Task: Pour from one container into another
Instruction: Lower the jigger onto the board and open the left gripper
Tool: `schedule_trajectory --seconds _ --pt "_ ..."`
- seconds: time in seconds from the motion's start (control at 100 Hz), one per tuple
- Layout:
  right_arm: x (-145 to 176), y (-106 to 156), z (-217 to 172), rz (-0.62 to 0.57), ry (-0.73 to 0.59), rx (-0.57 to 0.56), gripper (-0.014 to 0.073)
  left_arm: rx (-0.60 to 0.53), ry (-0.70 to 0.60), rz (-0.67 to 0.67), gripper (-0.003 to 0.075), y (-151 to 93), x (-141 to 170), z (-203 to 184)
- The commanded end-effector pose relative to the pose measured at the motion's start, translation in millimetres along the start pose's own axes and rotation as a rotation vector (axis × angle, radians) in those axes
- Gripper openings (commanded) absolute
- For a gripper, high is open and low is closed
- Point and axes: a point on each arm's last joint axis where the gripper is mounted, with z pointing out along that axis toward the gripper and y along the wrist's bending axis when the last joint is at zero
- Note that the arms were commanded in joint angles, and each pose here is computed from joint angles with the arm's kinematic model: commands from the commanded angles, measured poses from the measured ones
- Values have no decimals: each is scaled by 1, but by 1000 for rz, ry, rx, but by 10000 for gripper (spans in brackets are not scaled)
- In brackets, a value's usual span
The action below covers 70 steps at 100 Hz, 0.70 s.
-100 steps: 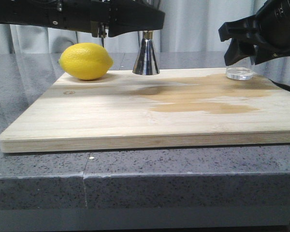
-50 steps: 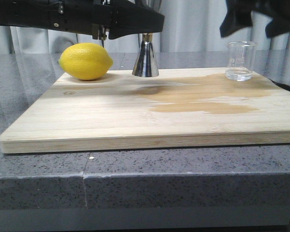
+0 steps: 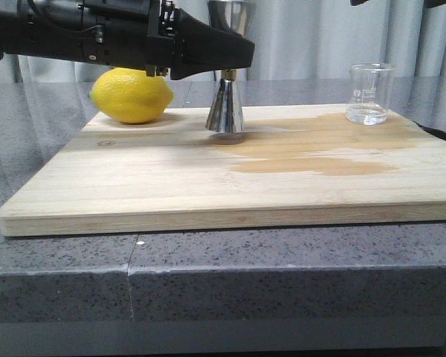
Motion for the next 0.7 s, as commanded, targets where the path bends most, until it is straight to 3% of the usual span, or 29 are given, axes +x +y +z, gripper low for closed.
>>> schedule_trajectory --seconds 0.0,0.69 --pt "-22 -3 -13 -19 -118 34 594 59 -171 56 207 -11 -42 -1" --pt "-22 -2 -13 -20 -119 33 594 5 -106 98 207 -13 -37 14"
